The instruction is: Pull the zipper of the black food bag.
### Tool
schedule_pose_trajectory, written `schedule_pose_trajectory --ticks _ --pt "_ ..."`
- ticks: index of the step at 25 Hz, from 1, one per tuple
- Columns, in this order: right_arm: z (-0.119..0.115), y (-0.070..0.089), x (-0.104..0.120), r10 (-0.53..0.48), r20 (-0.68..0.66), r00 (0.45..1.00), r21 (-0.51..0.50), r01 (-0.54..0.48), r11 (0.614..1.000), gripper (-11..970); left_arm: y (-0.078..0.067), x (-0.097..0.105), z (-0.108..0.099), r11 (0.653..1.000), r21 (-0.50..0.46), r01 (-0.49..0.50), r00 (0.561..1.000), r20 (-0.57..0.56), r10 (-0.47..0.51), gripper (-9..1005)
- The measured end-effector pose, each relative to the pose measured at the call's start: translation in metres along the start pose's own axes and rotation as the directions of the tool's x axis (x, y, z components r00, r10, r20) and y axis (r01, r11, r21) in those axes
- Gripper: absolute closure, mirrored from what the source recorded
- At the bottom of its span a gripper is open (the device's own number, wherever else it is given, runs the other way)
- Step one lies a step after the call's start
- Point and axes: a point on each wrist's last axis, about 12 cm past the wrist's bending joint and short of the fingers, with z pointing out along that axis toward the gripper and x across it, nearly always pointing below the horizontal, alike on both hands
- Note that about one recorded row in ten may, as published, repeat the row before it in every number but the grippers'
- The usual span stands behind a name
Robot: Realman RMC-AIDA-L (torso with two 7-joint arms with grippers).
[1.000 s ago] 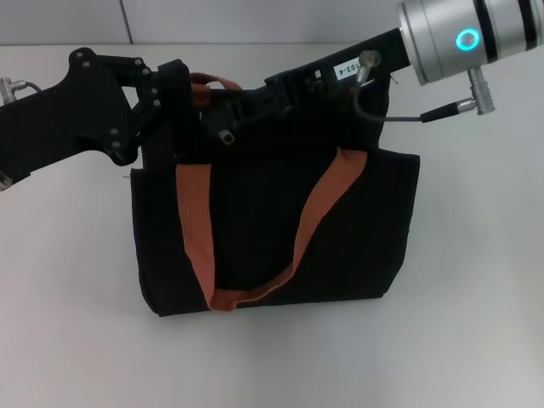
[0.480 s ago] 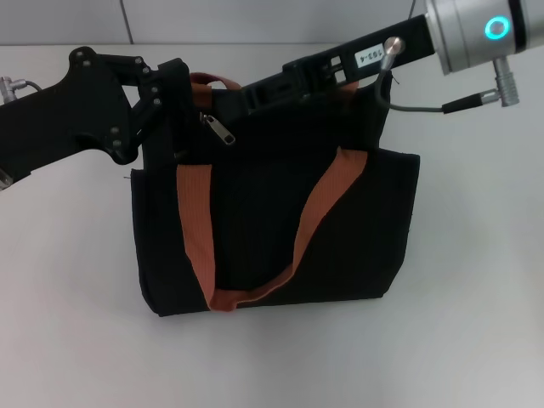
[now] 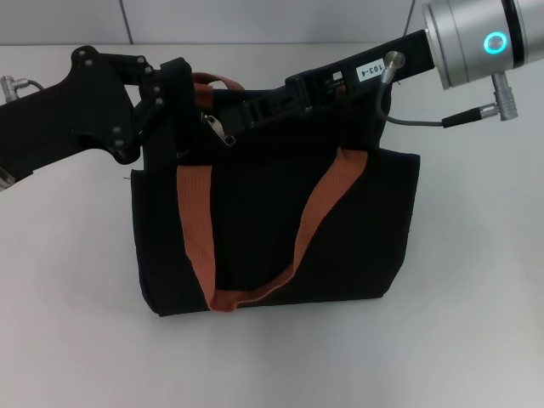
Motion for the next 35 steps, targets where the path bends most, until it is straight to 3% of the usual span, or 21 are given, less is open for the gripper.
schedule_pose_trajectory --ticks 21,35 --pt "0.028 0.003 -0.001 0.026 -0.055 0.998 -0.051 -0.028 0.998 540 0.000 0.000 0.001 1.000 0.005 -0.005 1.000 0.004 0.005 972" --pt "0.014 -0.003 0.004 0.032 -0.014 0.999 -0.026 -0.032 0.999 542 -0.001 -0.001 -0.002 1.000 -0.004 -0.006 1.000 0.010 0.006 973"
